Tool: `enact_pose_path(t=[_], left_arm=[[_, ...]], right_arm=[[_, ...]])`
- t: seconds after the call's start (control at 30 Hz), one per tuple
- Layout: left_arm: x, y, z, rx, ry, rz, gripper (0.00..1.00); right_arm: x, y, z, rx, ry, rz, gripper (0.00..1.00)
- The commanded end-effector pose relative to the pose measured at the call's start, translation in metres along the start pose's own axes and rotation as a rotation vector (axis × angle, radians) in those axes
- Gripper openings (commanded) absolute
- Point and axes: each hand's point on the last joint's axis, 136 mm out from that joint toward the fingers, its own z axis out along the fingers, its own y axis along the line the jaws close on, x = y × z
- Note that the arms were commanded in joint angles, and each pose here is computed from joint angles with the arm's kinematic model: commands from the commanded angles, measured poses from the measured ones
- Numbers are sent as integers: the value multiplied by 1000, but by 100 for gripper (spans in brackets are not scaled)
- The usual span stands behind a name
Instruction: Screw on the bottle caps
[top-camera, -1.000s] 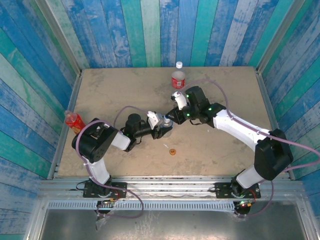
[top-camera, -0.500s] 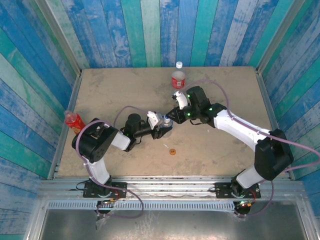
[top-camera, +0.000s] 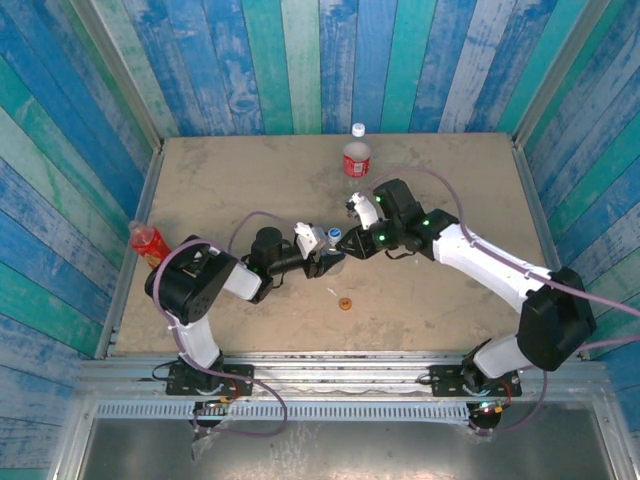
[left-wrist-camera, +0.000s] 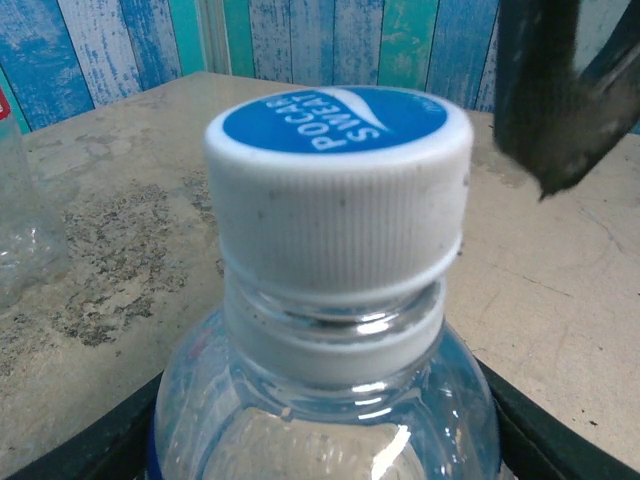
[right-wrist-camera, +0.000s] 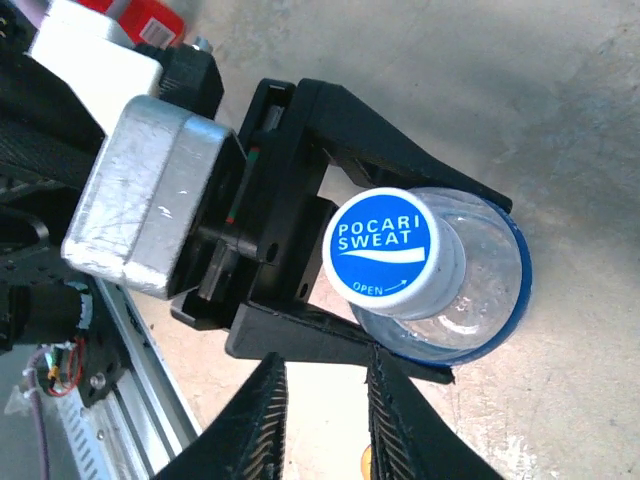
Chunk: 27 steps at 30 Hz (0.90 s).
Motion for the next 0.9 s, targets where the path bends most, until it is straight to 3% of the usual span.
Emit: enact_pose_path(t=[0.0,0.2,0.47,0.87], left_arm=[[27,-7,3,28,74,-55,63],[24,-15,2,74,69,-51,63],[22,-37,2,213,68,-62,64],[30,-36,5,220,95,-58,64]], right_arm=[[-4,1,-12,24,-33,-47,37],[-8,3,-22,30,-46,-379,55],[7,20,-34,-92,14,-824,60],[-9,18,-22,-253,134,-853,56]])
